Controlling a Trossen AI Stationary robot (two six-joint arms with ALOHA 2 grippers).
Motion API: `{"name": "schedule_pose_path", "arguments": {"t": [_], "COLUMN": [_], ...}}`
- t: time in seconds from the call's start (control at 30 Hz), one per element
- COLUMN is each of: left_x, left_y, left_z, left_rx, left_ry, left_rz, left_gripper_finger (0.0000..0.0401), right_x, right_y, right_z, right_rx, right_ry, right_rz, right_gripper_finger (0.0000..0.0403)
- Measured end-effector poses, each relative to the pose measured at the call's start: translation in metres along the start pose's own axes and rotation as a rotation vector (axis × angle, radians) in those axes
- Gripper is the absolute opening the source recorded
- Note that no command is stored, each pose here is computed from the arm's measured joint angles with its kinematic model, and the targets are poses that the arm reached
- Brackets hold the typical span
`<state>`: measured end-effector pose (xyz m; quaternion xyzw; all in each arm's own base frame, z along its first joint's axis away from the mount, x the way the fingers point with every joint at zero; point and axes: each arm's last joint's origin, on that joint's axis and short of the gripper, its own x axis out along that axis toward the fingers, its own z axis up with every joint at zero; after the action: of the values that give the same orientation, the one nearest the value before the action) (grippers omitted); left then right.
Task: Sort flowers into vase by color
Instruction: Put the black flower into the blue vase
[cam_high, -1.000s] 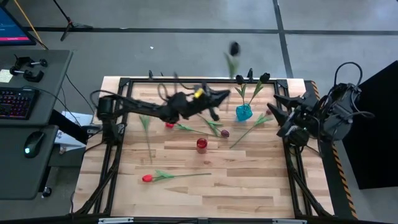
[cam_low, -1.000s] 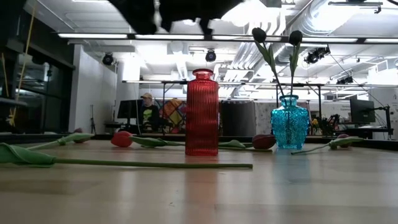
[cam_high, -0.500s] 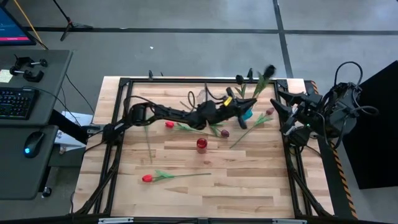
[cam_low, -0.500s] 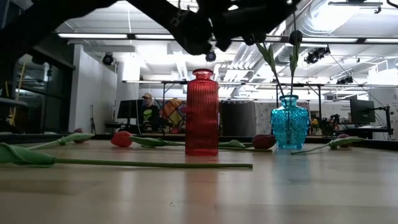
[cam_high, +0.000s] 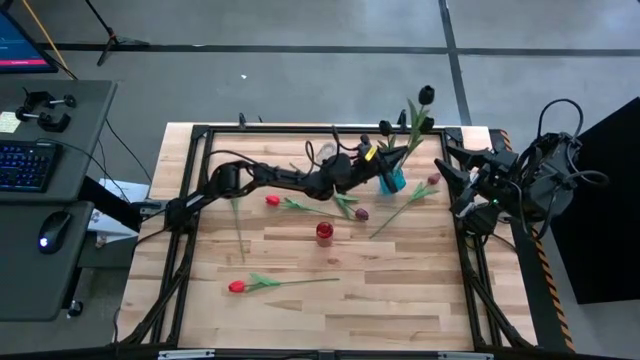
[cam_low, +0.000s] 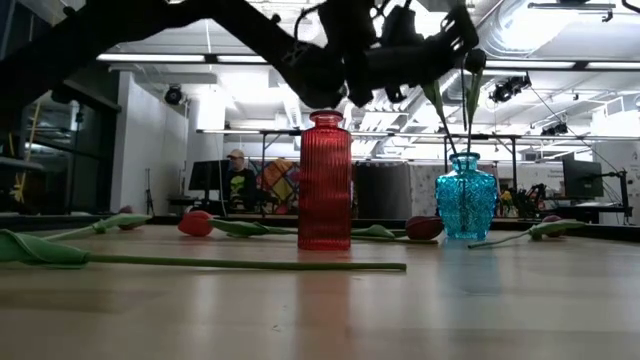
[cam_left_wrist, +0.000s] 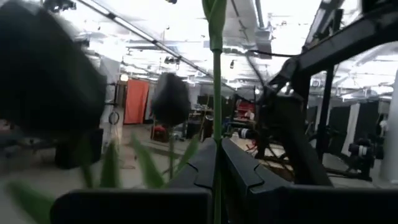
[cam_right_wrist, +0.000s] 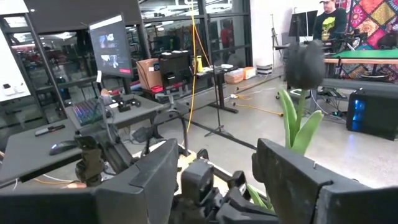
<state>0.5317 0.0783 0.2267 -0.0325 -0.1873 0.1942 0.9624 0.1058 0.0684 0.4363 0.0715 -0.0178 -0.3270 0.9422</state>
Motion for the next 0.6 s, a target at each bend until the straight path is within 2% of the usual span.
{"name": "schedule_pose_path", "arguments": {"t": [0.1, 0.27, 0.6], "left_x": [0.001, 0.0, -0.001], "left_y": [0.008, 0.016, 0.021], "left_z": [-0.01, -0.023, -0.034], "left_rx": [-0.041, -0.04, 0.047], "left_ry": [0.011, 0.043, 0.095], "left_rz": [-0.004, -0.002, 0.009], "left_gripper_finger": [0.0, 0.0, 0.0], "right_x": [0.0, 0.0, 0.0], "right_y": [0.0, 0.0, 0.0], "right_z": [0.0, 0.0, 0.0], "right_rx": [-0.002, -0.001, -0.001], "right_ry": [0.0, 0.0, 0.0], "right_rz": [0.0, 0.0, 0.0], "right_gripper_finger": [0.0209, 0.0209, 0.0209]}}
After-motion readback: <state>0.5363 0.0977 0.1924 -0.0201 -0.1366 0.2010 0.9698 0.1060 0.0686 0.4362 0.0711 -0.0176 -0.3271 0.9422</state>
